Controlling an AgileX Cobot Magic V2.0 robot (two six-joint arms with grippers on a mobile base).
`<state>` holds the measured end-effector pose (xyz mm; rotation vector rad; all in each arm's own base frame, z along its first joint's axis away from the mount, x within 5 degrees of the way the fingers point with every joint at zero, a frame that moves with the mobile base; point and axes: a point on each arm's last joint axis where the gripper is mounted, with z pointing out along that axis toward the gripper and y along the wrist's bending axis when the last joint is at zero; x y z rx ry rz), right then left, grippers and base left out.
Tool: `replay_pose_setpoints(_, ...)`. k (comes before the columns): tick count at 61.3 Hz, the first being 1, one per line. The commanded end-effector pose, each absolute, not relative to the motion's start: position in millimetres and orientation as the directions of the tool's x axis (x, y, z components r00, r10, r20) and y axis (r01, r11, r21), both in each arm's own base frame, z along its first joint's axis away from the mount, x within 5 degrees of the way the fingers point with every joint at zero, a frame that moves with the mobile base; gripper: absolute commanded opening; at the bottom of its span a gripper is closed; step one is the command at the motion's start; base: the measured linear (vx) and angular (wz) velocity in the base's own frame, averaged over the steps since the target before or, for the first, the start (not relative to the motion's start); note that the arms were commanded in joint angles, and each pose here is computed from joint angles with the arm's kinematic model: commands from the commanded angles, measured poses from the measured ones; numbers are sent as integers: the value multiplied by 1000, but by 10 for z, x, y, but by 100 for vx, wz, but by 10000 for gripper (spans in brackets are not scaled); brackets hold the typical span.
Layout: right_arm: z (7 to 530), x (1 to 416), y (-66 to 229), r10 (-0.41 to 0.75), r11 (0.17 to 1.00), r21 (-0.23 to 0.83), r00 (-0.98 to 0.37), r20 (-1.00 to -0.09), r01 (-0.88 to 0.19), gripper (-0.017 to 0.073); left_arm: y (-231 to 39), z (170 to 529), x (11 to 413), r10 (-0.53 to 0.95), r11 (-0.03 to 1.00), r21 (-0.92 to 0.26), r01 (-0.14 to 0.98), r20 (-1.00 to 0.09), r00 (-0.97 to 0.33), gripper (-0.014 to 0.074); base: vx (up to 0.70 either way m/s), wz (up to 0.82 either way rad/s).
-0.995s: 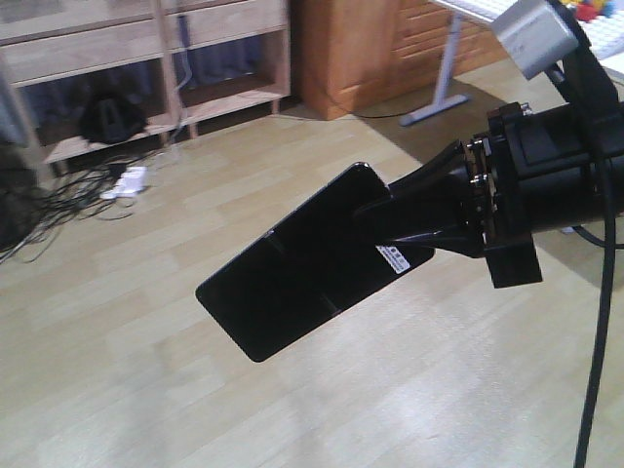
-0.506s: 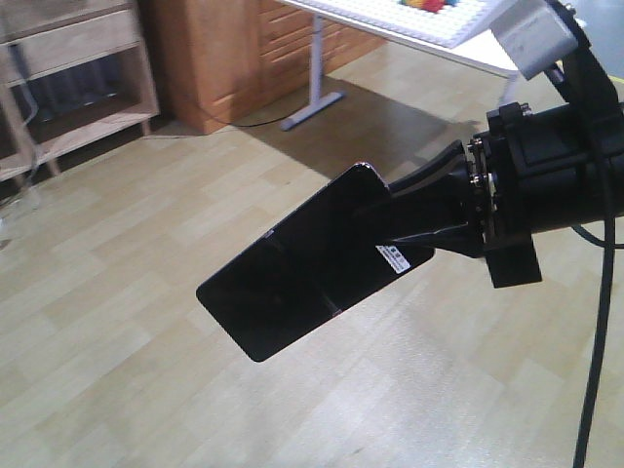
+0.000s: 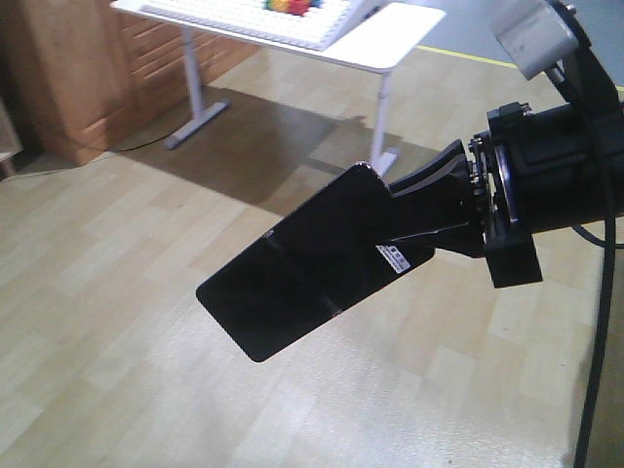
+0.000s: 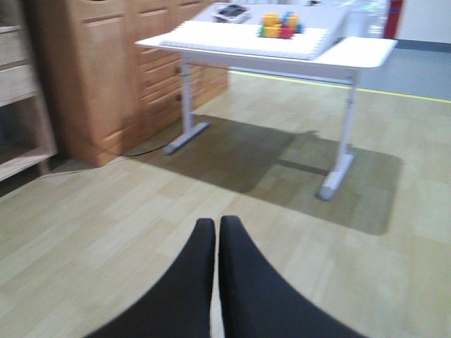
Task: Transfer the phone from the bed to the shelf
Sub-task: 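Keep holding the phone while the base turns toward the white desk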
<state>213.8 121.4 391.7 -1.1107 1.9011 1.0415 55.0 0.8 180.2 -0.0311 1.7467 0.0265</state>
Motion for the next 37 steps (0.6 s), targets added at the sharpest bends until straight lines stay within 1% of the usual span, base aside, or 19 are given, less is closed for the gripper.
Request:
replay_pose_setpoints(1,4116,2009,1232,-292,240,302,-365,-884,-923,-1,12,1857,555,-16,999,-11,-40,-994,-104,1,18,-53)
replay_pose_setpoints(37,4116,2009,1232,-292,240,302,-365,-884,-923,-1,12,1857,555,-16,999,-11,-40,-994,-104,1,17,-56)
